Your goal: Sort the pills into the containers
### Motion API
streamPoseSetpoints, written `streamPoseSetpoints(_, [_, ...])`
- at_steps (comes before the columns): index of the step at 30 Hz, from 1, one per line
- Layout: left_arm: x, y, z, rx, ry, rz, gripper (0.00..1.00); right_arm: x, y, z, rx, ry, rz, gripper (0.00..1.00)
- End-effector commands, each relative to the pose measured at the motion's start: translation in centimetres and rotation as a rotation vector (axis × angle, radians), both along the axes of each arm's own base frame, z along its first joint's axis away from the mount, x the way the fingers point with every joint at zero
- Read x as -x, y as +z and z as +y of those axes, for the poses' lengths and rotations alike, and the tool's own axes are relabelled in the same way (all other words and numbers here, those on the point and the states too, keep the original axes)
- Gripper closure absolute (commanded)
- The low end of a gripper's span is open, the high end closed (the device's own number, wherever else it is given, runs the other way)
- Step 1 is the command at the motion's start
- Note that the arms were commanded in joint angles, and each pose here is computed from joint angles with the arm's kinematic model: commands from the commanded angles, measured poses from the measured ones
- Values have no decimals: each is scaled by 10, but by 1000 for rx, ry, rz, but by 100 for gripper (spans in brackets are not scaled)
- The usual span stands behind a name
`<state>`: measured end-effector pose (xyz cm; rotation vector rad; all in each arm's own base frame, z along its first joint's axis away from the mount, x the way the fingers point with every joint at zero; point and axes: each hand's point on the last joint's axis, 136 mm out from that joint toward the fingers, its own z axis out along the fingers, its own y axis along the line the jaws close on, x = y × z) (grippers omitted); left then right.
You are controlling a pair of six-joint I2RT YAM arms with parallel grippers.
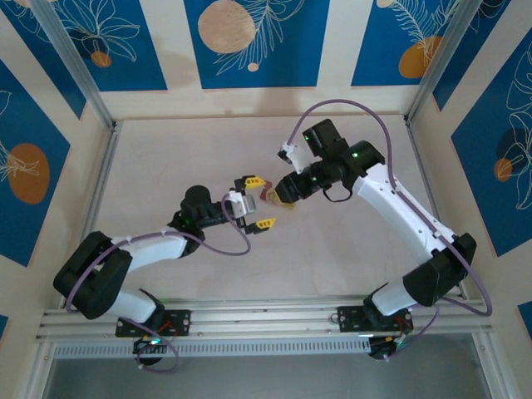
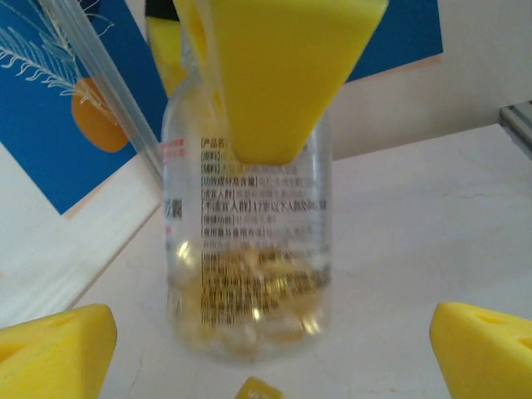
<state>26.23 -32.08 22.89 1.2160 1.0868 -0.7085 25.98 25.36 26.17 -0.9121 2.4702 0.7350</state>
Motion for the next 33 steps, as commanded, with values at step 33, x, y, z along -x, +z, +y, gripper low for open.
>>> streamPoseSetpoints(33, [9,6,-7,-18,-119,48,26,10,15,28,-23,85,-4,57])
